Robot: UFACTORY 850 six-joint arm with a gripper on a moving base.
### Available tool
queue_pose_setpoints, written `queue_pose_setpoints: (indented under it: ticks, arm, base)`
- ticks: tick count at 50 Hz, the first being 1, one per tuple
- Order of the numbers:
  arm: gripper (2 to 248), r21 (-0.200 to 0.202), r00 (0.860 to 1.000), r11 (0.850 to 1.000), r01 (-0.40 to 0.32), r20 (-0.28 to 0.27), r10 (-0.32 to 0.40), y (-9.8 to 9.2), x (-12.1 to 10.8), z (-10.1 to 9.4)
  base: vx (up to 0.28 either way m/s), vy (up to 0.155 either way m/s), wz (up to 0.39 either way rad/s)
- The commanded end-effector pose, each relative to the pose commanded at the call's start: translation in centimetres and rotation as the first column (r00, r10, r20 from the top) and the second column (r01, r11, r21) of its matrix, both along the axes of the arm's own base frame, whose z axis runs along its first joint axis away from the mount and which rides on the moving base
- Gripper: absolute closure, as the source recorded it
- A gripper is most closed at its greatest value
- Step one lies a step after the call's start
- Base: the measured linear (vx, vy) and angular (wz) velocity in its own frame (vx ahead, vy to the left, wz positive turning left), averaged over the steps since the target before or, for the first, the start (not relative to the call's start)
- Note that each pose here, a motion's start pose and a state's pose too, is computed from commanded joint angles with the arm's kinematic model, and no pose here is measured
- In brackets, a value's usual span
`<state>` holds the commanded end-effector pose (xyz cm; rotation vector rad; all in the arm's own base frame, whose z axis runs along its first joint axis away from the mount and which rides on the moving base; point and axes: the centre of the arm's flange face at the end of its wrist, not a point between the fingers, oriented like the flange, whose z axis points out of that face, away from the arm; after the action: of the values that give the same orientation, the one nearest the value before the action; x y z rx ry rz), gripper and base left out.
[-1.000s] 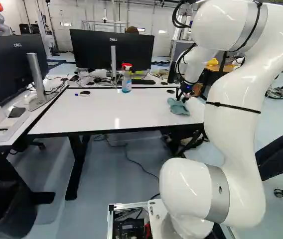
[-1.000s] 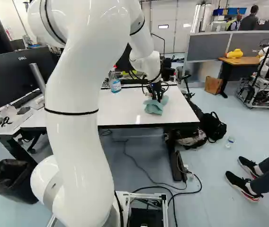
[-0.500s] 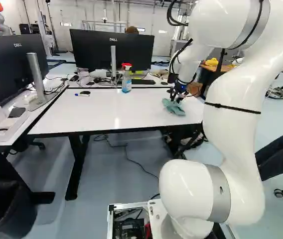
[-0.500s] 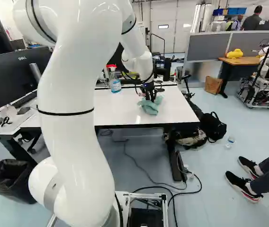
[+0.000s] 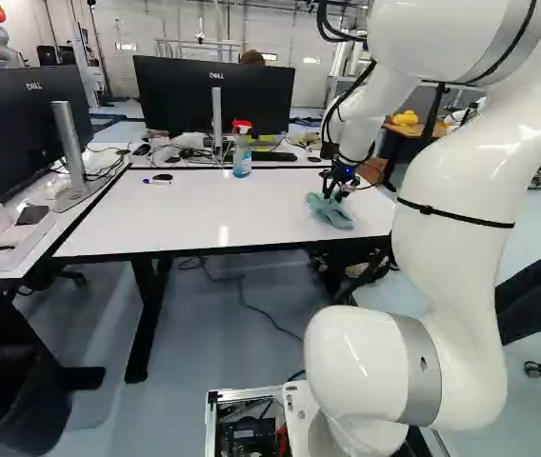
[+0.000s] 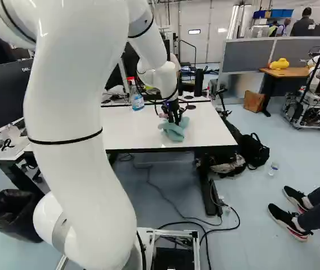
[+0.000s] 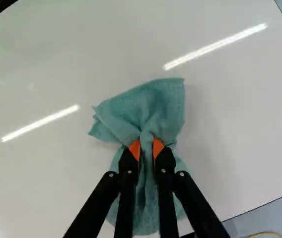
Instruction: Clean the table with the green towel
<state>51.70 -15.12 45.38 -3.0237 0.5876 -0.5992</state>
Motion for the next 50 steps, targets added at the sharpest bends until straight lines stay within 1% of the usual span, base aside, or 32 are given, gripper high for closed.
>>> queue_pose_setpoints:
  ticks: [8, 13, 19, 34, 43, 50]
  arm:
    - [200, 0.002, 1.000, 1.000, 0.010, -0.006, -0.010, -0.1, -1.5, 0.0]
    - [200, 0.003, 1.000, 1.000, 0.023, -0.009, -0.023, -0.5, -2.3, 0.0]
    - [200, 0.002, 0.999, 0.999, 0.039, -0.008, -0.039, -1.4, -2.4, 0.0]
    - [200, -0.001, 0.997, 0.997, 0.071, 0.003, -0.071, -3.8, -0.6, 0.0]
    - [200, -0.003, 0.997, 0.997, 0.075, 0.011, -0.075, -4.6, 0.9, -0.1]
    - [200, -0.006, 0.997, 0.997, 0.071, 0.019, -0.070, -4.9, 2.2, -0.1]
  base:
    - [0.000, 0.000, 0.000]
    - [0.000, 0.000, 0.000]
    - [0.000, 0.000, 0.000]
    - [0.000, 0.000, 0.000]
    - [0.000, 0.000, 0.000]
    - [0.000, 0.000, 0.000]
